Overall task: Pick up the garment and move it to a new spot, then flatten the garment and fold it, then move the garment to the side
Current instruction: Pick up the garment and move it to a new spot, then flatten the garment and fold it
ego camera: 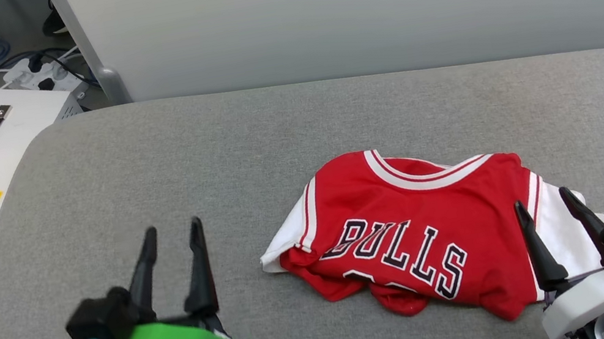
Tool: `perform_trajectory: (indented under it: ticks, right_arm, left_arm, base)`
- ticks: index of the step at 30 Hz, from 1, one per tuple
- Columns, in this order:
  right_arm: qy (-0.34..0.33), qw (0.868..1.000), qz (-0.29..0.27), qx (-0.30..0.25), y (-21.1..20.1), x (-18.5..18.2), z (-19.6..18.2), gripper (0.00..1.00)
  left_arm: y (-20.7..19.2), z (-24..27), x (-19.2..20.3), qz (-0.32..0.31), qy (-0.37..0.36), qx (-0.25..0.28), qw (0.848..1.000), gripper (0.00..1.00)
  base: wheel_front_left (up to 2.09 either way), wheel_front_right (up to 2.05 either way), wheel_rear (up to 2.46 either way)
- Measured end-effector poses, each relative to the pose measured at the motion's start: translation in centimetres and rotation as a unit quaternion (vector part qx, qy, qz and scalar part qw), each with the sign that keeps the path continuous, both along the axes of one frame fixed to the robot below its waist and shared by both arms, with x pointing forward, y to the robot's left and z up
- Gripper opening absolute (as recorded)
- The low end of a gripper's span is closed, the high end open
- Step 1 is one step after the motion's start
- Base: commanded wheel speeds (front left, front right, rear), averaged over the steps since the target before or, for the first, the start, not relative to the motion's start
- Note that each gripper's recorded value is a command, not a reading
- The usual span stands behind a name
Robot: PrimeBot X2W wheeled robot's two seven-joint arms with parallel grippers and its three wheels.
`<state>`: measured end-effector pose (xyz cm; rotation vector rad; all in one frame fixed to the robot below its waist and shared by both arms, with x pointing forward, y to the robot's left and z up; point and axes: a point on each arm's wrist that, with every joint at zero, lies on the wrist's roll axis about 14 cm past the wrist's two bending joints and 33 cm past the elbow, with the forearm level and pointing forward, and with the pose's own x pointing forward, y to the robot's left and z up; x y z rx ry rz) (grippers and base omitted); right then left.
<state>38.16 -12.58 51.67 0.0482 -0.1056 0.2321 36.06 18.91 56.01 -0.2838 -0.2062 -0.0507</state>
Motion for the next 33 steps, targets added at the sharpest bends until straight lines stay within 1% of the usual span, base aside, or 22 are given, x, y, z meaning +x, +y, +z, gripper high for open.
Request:
perform_trajectory:
  ticks: [3, 8, 12, 15, 18, 20, 24, 27, 29, 32, 33]
  right_arm:
    - [0.002, 1.0, 0.001, -0.005, -0.1, -0.2, -0.1, 1.0]
    - [0.019, 1.0, 0.004, -0.014, -0.2, -0.2, -0.6, 1.0]
    - [0.1, 0.994, -0.008, -0.035, -1.2, 0.1, -3.0, 1.0]
    - [0.179, 0.982, -0.032, -0.055, -3.3, 0.2, -5.3, 1.0]
    - [0.264, 0.961, -0.054, -0.071, -5.2, -0.2, -7.7, 1.0]
    - [0.317, 0.943, -0.067, -0.081, -6.3, -0.5, -9.3, 1.0]
    - [0.383, 0.914, -0.094, -0.091, -8.2, -0.6, -11.2, 1.0]
    - [0.422, 0.896, -0.098, -0.095, -8.4, -0.9, -12.7, 1.0]
    - [0.432, 0.892, -0.092, -0.092, -7.9, -0.8, -13.4, 1.0]
    - [0.438, 0.89, -0.082, -0.092, -7.1, -0.2, -14.0, 1.0]
    - [0.44, 0.89, -0.08, -0.092, -6.9, -0.1, -14.2, 0.84]
  left_arm:
    - [-0.7, -1.0, -0.9, -0.009, 0.007, 0.031, 0.999, 1.0]
    - [-0.9, -0.9, -1.2, -0.01, 0.0, 0.053, 0.999, 1.0]
    - [-1.0, -1.0, -1.1, -0.013, 0.0, 0.062, 0.998, 1.0]
    - [-1.4, -1.6, -0.8, -0.018, 0.007, 0.066, 0.998, 1.0]
    - [-1.6, -2.3, -0.5, -0.021, 0.017, 0.068, 0.997, 1.0]
    - [-1.7, -2.9, -0.2, -0.024, 0.026, 0.068, 0.997, 1.0]
    - [-1.8, -3.6, 0.6, -0.024, 0.035, 0.069, 0.997, 1.0]
    - [-1.4, -3.8, 1.0, -0.021, 0.039, 0.074, 0.996, 1.0]
    - [-1.1, -4.0, 1.2, -0.017, 0.042, 0.078, 0.996, 1.0]
    - [-0.6, -4.4, 1.3, -0.008, 0.048, 0.079, 0.996, 1.0]
    - [-0.4, -4.5, 1.3, -0.006, 0.049, 0.08, 0.996, 1.0]
  base:
    - [0.0, 0.0, 0.0]
    - [0.0, 0.0, 0.0]
    - [0.0, 0.0, 0.0]
    - [0.0, 0.0, 0.0]
    - [0.0, 0.0, 0.0]
    - [0.0, 0.0, 0.0]
    - [0.0, 0.0, 0.0]
    - [0.0, 0.0, 0.0]
    - [0.0, 0.0, 0.0]
    - [0.0, 0.0, 0.0]
    - [0.0, 0.0, 0.0]
